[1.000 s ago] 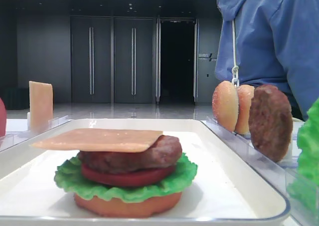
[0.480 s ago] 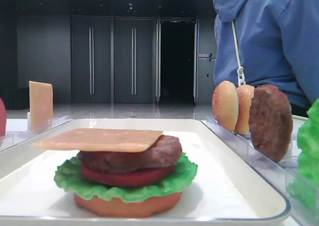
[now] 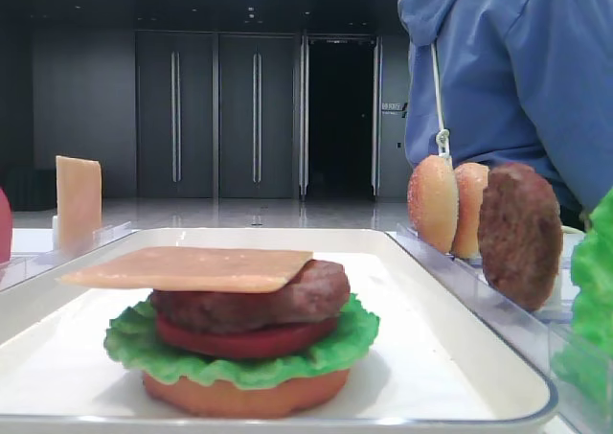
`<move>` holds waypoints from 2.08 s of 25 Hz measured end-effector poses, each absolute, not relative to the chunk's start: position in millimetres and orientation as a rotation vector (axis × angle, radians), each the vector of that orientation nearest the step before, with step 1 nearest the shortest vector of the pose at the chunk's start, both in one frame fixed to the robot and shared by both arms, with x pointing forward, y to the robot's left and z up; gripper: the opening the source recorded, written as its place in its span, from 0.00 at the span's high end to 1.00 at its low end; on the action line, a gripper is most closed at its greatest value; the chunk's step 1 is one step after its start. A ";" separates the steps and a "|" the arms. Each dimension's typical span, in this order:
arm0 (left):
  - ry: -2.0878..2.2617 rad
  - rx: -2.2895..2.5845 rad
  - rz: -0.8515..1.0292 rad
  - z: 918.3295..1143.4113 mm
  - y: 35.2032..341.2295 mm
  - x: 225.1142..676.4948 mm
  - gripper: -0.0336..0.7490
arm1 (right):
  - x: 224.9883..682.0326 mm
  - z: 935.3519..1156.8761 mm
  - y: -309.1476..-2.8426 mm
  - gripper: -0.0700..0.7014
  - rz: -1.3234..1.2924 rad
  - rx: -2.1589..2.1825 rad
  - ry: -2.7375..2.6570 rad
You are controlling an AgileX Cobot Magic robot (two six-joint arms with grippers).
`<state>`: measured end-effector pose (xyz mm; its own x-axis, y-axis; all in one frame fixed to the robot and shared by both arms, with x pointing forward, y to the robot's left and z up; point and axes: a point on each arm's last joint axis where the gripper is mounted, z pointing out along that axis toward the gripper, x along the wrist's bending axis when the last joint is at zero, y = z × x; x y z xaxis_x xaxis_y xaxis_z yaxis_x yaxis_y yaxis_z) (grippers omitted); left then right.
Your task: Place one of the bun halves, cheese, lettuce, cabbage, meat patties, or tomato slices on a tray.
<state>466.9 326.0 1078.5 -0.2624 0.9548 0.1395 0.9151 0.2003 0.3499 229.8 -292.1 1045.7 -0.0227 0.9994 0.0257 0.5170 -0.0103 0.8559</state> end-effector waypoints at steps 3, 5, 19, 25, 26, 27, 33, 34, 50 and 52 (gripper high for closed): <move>2.332 1.812 0.555 1077.9 324.0 443.4 0.54 | 229.8 1045.7 -292.1 0.30 0.937 1.599 1.613; 2.314 1.787 0.558 1079.1 322.4 427.1 0.54 | 229.8 1045.7 -292.1 0.30 0.937 1.599 1.613; 2.075 1.723 0.533 1067.3 306.3 334.0 0.54 | 229.8 1045.7 -292.1 0.30 0.937 1.599 1.613; 1.985 1.743 0.573 1050.0 303.8 304.6 0.54 | 229.8 1045.7 -292.1 0.30 0.937 1.599 1.613; 1.964 1.739 0.578 1048.9 302.9 300.5 0.54 | 229.8 1045.7 -292.1 0.30 0.937 1.599 1.613; 1.947 1.738 0.593 1047.8 302.8 296.7 0.54 | 229.8 1045.7 -292.1 0.30 0.937 1.599 1.613; 1.841 1.718 0.643 1042.5 299.5 278.5 0.54 | 229.8 1045.7 -292.1 0.30 0.937 1.599 1.613; 1.833 1.712 0.651 1040.3 299.4 275.9 0.54 | 229.8 1045.7 -292.1 0.30 0.937 1.599 1.613; 1.667 1.575 0.813 1040.6 298.1 242.1 0.54 | 229.8 1045.7 -292.1 0.30 0.937 1.599 1.613; 1.647 1.559 0.831 1040.6 297.9 238.1 0.54 | 229.8 1045.7 -292.1 0.30 0.937 1.599 1.613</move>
